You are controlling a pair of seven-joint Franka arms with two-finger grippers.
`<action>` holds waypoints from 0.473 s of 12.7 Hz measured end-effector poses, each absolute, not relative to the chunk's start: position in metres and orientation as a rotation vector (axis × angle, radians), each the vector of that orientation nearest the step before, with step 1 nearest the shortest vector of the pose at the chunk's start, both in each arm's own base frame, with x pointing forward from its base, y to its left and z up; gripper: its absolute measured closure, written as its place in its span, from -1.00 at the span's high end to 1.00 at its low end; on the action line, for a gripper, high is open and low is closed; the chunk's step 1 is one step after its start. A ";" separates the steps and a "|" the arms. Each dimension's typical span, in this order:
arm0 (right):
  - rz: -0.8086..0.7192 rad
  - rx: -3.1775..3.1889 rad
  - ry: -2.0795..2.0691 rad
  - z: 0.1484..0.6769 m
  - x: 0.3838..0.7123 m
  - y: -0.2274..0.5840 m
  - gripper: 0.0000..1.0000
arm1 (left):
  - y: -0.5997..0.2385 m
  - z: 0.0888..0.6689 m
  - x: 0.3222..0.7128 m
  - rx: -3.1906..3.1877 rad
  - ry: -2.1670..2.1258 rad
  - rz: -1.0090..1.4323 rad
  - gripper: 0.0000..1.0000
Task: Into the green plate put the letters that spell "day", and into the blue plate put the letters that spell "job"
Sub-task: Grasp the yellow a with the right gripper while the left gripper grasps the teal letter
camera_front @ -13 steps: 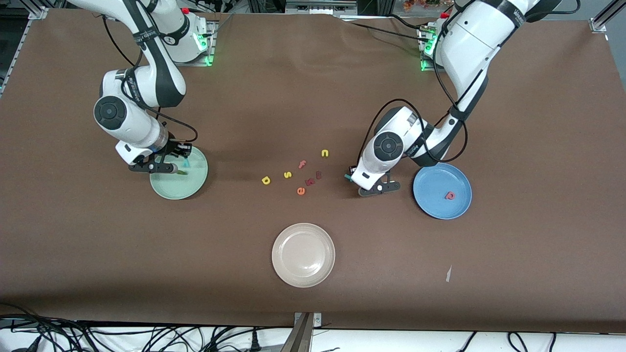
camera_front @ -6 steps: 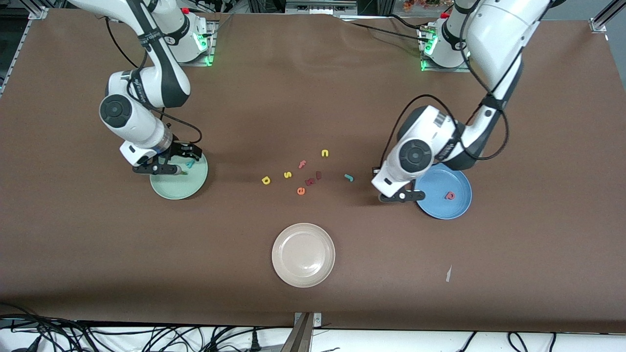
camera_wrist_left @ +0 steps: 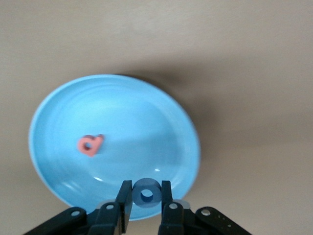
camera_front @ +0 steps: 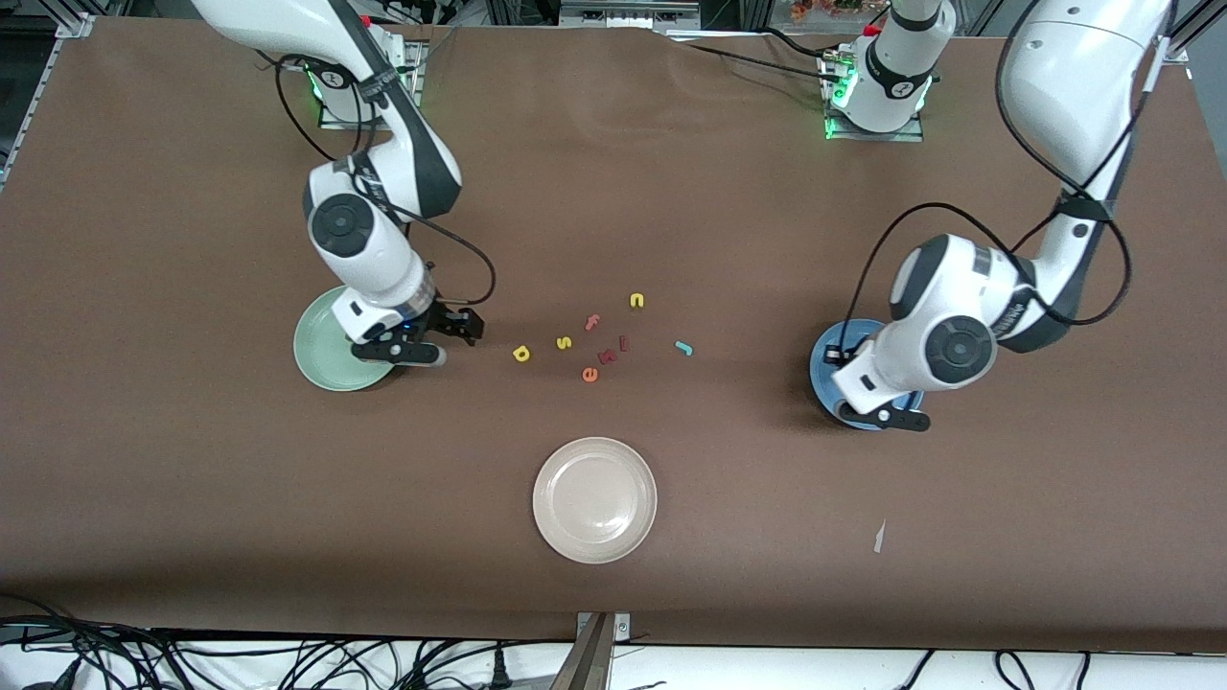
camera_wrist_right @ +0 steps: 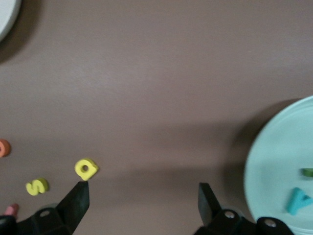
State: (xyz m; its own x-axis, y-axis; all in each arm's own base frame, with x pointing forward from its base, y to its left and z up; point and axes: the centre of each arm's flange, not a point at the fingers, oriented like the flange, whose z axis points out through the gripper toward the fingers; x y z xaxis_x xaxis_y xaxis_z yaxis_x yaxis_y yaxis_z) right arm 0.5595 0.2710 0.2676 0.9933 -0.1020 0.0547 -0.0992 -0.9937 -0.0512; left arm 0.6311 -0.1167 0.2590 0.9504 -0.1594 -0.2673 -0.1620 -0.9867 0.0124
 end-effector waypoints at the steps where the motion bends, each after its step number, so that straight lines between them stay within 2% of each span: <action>1: -0.089 -3.086 0.179 0.262 0.561 0.284 0.97 | -0.099 0.256 0.633 -3.099 0.293 0.435 -0.44; 6: -0.053 -3.095 0.253 0.225 0.552 0.333 0.93 | -0.051 0.223 0.632 -3.122 0.414 0.521 -0.44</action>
State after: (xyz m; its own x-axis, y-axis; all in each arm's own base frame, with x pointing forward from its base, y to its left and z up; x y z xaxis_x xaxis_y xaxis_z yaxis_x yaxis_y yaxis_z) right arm 0.5520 0.3329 0.2248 0.9861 -0.1632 0.0309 -0.1620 -0.9860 -0.0389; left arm 0.6324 -0.0508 0.2230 0.9132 -0.2615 -0.3125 -0.2451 -0.9652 0.0913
